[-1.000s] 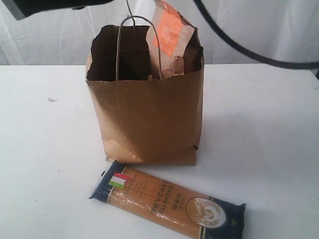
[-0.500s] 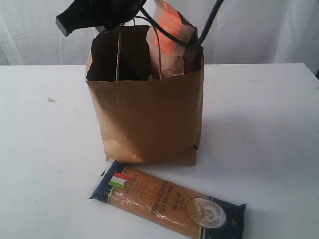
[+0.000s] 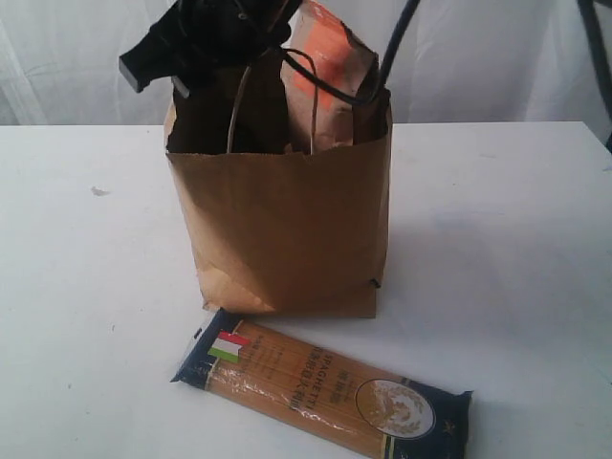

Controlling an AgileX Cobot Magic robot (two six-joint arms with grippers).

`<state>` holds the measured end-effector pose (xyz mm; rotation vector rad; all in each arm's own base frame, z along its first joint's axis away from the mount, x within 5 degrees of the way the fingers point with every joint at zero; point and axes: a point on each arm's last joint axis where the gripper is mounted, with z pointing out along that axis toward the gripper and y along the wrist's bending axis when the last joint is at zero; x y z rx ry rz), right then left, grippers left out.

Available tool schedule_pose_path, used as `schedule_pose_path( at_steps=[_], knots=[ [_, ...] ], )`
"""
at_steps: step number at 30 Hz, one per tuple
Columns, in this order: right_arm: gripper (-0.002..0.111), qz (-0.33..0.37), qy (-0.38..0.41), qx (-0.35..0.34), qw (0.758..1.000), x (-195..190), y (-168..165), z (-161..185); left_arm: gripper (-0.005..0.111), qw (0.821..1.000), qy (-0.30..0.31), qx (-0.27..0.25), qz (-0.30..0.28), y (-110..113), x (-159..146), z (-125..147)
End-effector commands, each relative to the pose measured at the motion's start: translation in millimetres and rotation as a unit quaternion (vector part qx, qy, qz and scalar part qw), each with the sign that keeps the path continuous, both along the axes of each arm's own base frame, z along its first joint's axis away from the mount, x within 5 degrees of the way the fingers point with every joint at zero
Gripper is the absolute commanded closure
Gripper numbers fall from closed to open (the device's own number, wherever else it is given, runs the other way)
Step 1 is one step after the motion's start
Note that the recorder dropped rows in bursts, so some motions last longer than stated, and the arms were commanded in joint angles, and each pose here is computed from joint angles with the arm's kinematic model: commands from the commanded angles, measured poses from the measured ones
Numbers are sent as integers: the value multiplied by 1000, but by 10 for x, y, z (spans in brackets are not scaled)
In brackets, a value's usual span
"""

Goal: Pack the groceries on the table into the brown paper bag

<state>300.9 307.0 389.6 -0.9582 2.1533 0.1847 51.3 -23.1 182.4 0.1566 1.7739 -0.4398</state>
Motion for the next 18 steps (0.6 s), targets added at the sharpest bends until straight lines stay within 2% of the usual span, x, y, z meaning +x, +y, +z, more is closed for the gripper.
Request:
schedule_pose_path(
  at_steps=[1, 6, 9, 14, 18],
  knots=[
    [53, 1, -35, 28, 999, -136, -171, 347, 107, 1000, 0, -7, 1, -1, -2, -5],
    [53, 10, -66, 59, 996, -376, -414, 744, 107, 1000, 0, -7, 1, -1, -2, -5],
    [53, 44, -72, 62, 994, -579, -551, 935, 107, 1000, 0, -7, 1, -1, -2, -5],
    [54, 143, -31, 94, 985, -967, -682, 1132, 107, 1000, 0, -7, 1, -1, -2, -5],
    [54, 217, -12, 87, 972, -1227, -652, 1167, 107, 1000, 0, -7, 1, -1, -2, -5]
  ],
)
